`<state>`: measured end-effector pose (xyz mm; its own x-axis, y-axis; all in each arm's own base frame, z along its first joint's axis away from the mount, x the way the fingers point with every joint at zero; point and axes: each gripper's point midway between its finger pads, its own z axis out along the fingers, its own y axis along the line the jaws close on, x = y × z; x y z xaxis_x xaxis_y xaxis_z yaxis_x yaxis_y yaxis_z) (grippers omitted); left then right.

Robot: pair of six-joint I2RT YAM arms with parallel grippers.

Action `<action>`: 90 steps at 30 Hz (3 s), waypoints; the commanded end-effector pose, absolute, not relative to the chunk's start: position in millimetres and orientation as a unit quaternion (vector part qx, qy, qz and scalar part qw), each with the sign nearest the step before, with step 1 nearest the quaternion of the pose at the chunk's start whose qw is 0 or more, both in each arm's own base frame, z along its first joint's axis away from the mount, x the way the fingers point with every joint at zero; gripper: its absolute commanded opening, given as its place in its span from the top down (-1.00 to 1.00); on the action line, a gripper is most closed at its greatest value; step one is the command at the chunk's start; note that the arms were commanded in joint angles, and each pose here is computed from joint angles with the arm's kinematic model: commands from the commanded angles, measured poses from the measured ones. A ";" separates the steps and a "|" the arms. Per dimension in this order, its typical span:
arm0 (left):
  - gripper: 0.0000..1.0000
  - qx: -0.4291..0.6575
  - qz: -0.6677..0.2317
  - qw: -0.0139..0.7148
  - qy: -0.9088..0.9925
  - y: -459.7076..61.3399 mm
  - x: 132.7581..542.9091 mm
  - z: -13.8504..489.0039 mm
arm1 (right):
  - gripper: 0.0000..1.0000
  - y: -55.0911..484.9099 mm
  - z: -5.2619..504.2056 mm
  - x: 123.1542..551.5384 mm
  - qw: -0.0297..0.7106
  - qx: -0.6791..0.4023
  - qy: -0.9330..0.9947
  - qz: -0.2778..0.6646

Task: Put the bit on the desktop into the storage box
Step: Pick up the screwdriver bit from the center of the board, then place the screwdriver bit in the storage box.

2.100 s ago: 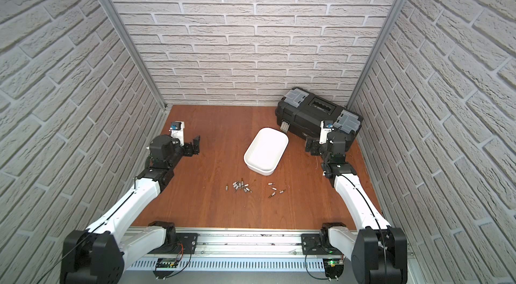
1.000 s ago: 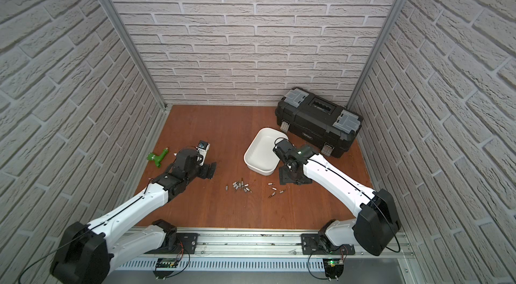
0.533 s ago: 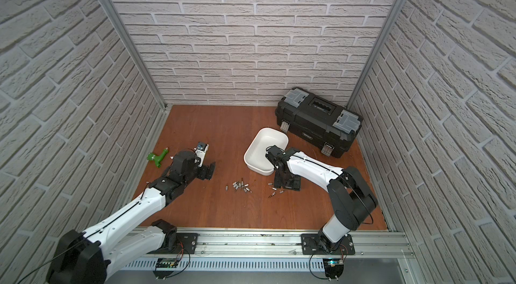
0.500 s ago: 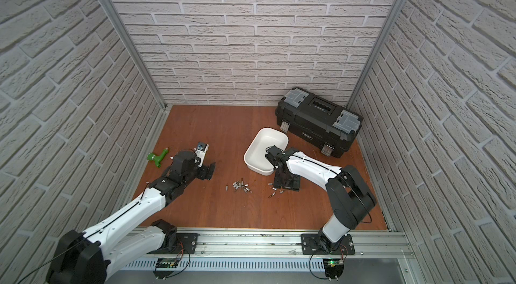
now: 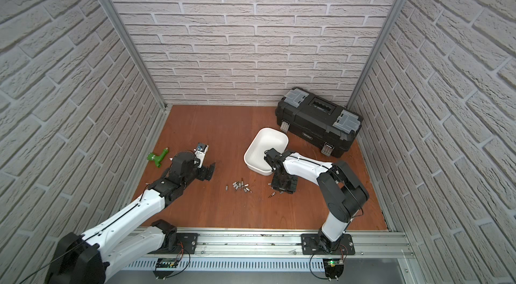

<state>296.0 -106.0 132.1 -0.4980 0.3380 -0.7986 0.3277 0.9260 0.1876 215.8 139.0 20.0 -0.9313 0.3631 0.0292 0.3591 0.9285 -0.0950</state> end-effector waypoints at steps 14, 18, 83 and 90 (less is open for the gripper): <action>-0.97 0.189 0.007 0.478 0.857 -106.7 299.0 138.0 | 0.28 148.8 1.1 210.9 0.028 -0.213 -0.976 0.025; -0.97 0.189 0.007 0.479 0.858 -106.5 299.0 138.1 | 0.47 149.1 -0.2 212.3 0.025 -0.212 -0.977 0.027; -0.97 0.143 -0.002 0.470 0.871 -96.2 288.1 144.7 | 0.89 225.9 41.7 410.8 -0.078 0.001 -0.997 0.030; -0.97 0.144 -0.002 0.469 0.872 -96.9 288.6 144.1 | 0.89 223.5 23.1 408.5 -0.065 0.005 -0.997 0.040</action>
<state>284.6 -95.7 135.9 -0.5373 0.2592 -0.8026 0.2629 0.9557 0.1326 405.3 221.6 26.6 -0.9925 -0.0005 -0.1219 0.0099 0.9964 -0.0843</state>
